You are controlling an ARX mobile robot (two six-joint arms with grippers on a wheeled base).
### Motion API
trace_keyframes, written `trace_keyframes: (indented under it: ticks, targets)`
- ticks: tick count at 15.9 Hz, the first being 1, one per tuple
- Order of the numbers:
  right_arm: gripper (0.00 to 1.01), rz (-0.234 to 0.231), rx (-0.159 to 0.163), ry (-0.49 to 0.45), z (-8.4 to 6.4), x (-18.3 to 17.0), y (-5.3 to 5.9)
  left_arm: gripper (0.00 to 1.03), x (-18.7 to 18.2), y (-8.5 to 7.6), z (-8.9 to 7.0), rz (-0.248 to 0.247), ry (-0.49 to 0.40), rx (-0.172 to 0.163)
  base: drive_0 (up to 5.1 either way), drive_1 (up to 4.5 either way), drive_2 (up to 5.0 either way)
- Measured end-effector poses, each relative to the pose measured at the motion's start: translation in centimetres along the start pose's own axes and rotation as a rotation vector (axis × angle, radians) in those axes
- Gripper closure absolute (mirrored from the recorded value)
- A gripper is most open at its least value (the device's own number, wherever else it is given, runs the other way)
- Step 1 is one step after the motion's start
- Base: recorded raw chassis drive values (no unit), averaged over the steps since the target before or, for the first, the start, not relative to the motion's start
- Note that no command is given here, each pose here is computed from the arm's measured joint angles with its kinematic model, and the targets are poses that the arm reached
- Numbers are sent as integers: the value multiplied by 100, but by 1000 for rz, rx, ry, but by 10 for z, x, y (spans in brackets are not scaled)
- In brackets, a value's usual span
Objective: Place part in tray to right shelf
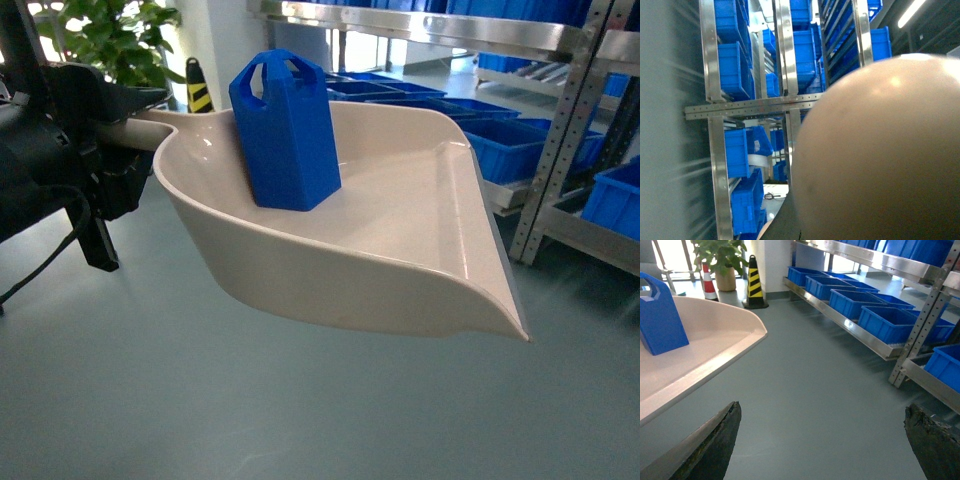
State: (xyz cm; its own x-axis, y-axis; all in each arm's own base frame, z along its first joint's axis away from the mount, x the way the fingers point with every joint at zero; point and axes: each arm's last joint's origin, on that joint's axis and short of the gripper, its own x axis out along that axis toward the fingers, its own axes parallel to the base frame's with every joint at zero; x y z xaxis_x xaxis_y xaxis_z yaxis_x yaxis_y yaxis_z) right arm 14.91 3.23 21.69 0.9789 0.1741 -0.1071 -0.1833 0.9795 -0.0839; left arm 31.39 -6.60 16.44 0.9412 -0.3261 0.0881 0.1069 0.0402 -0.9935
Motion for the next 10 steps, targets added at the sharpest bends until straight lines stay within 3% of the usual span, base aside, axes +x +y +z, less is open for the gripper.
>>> trace_keyframes:
  ticks: [10]
  targets:
    - [3, 0, 0, 0, 0, 0, 0, 89, 0, 0, 0, 0, -1, 0, -157, -157, -157]
